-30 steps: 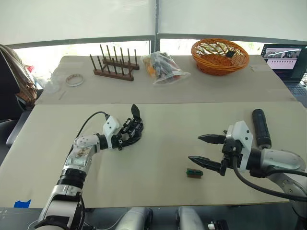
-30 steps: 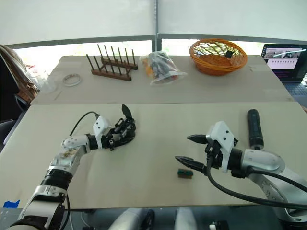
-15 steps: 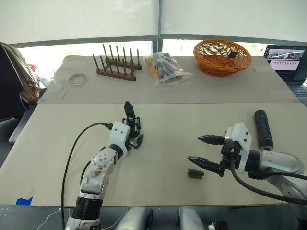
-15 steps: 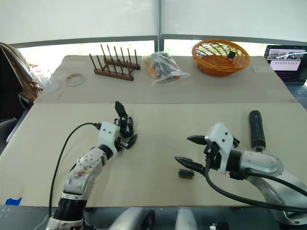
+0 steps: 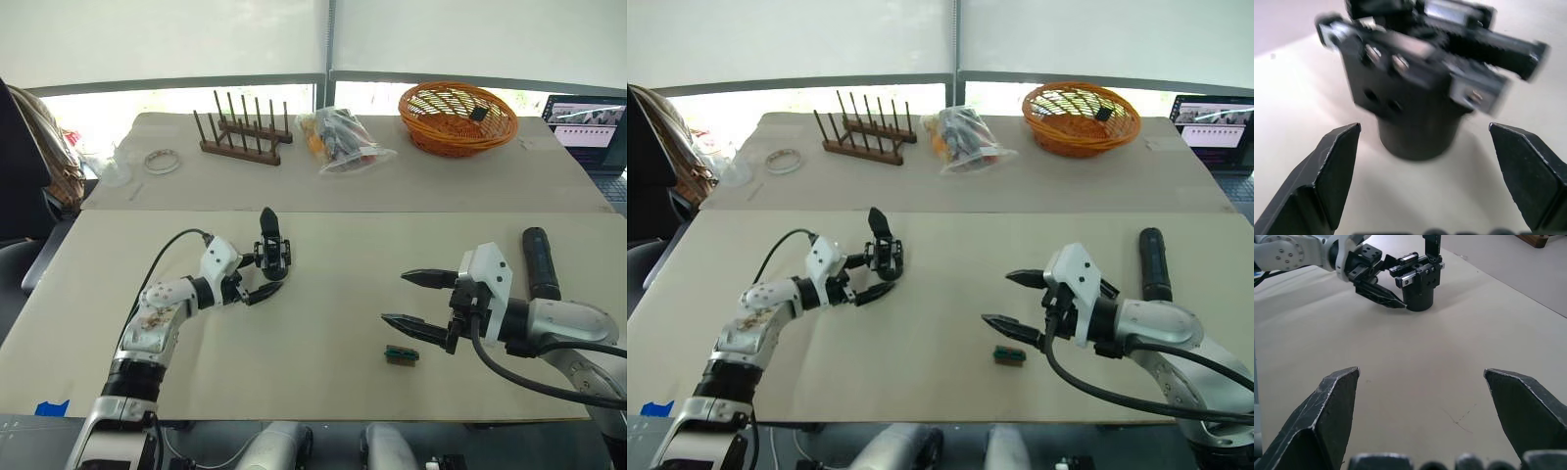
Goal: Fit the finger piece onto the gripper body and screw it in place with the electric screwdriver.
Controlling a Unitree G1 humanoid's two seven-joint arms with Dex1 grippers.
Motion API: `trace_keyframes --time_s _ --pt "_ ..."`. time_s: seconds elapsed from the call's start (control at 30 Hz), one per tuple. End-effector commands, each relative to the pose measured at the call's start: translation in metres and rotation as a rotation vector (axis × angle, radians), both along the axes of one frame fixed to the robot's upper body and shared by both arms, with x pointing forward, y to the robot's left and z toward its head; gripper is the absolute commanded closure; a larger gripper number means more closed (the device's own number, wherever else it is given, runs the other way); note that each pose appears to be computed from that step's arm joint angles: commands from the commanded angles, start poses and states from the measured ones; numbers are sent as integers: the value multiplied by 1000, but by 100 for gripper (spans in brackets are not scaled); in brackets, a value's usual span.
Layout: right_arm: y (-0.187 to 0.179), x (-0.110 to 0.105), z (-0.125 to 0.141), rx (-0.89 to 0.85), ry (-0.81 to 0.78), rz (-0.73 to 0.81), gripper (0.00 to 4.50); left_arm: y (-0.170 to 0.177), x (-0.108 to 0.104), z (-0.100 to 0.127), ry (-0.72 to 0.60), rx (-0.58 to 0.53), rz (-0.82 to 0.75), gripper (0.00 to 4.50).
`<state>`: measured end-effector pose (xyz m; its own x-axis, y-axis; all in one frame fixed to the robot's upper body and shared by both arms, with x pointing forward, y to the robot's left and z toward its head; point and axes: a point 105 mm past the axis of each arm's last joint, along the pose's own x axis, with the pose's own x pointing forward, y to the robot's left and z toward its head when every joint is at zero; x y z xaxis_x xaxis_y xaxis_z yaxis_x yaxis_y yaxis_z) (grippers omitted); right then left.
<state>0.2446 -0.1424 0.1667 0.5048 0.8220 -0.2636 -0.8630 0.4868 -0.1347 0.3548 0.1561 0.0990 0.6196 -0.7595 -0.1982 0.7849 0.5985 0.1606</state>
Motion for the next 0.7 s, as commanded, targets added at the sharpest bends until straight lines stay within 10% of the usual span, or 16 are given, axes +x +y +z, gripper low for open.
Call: trace_keyframes --time_s 0.03,0.13,0.3,0.7 --pt "0 -3 9 -8 -46 7 0 -2 6 2 -52 20 -42 6" --pt "-1 -6 8 -11 -44 0 0 -1 9 2 -65 9 -50 29" --pt "-8 -9 10 -15 -49 -32 0 -16 3 3 -77 4 -146 221" --pt "-36 -43 23 -57 -27 -140 0 -140 -7 27 -144 -24 -323 221"
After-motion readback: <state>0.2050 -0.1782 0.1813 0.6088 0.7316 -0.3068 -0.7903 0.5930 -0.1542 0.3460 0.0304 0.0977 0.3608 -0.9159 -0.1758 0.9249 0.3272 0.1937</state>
